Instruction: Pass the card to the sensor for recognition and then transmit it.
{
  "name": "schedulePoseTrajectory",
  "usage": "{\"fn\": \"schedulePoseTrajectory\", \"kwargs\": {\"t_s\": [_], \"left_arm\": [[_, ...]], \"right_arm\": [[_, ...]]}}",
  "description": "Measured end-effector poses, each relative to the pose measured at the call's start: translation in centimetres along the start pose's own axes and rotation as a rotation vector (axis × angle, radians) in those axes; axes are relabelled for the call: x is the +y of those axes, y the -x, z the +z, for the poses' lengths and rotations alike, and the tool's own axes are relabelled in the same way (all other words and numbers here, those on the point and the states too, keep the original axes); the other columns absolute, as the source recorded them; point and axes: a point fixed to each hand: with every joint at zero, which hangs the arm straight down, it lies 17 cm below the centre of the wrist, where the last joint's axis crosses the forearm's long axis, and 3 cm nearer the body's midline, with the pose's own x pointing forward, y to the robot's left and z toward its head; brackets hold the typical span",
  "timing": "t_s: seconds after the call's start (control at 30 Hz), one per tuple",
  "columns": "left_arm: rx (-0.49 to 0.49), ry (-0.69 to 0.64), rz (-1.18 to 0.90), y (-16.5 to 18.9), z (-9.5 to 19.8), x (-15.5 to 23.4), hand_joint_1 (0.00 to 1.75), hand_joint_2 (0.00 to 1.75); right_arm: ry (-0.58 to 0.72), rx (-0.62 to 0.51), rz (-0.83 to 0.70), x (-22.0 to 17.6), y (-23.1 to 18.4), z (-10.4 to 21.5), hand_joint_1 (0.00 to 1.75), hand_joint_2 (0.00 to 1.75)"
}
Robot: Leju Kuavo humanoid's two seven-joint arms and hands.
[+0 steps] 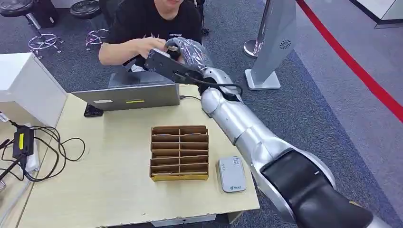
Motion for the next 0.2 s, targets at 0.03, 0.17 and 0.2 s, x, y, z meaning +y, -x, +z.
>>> {"fn": "schedulePoseTrajectory", "kwargs": {"t_s": [0.03, 0.17, 0.2], "left_arm": [[0.001, -0.002, 0.001, 0.1, 0.0, 0.0, 0.0, 1.75], [0.008, -0.01, 0.004, 0.6, -0.1, 0.0, 0.0, 1.75], [0.01, -0.012, 0.005, 0.7, -0.1, 0.0, 0.0, 1.75]], "right_arm": [[0.012, 0.02, -0.043, -0.5, 0.7, 0.1, 0.0, 1.75], [0.093, 0.113, -0.204, -3.7, 5.4, 0.8, 0.0, 1.75], [0.104, 0.123, -0.223, -4.1, 6.0, 1.0, 0.0, 1.75]]}}
